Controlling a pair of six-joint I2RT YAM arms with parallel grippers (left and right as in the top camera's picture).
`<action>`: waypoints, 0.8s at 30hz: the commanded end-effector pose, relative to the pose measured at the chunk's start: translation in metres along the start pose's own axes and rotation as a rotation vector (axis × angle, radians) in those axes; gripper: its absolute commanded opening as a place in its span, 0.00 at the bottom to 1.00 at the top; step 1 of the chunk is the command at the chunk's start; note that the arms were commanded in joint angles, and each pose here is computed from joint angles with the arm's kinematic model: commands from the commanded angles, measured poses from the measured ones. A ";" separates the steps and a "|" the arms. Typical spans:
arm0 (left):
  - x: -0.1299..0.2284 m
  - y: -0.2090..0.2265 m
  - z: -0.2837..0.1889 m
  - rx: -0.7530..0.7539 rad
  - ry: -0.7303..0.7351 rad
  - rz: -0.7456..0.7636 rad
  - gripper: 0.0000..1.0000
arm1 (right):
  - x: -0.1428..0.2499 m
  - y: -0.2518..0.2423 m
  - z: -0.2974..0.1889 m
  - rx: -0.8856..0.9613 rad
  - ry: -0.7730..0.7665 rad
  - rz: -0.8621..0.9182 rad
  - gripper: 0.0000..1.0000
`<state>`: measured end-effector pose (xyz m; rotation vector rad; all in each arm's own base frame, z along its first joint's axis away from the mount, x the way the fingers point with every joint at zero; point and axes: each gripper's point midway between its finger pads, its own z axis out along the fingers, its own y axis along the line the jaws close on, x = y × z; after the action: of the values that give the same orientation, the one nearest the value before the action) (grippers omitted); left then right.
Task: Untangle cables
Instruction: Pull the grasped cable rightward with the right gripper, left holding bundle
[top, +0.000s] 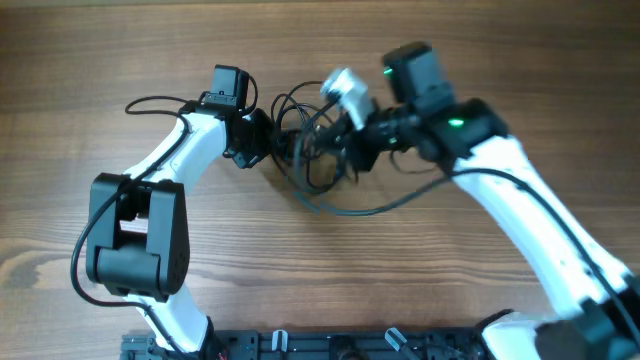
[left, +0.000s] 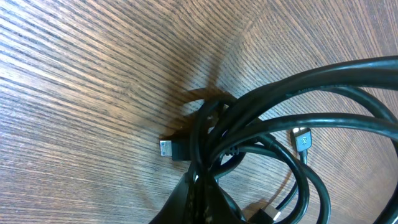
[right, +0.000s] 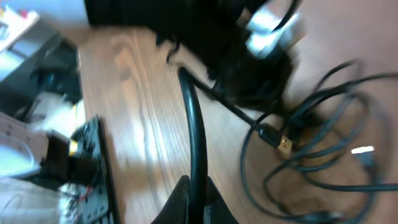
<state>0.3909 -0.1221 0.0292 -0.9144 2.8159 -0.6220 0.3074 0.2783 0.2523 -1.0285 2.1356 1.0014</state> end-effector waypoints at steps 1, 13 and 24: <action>0.003 0.013 0.010 -0.037 0.017 -0.021 0.04 | -0.042 -0.047 -0.093 0.355 -0.229 0.114 0.05; 0.031 -0.082 -0.054 0.580 0.097 0.687 0.04 | 0.011 -0.179 -0.229 0.775 -0.417 0.577 0.04; 0.010 -0.064 -0.093 0.406 -0.105 0.839 0.04 | 0.096 -0.197 -0.161 0.602 -0.057 0.751 0.04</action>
<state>0.3977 -0.1565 0.1526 0.3038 2.4283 -1.0038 0.3914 0.0169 0.2240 0.1811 2.4941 0.5102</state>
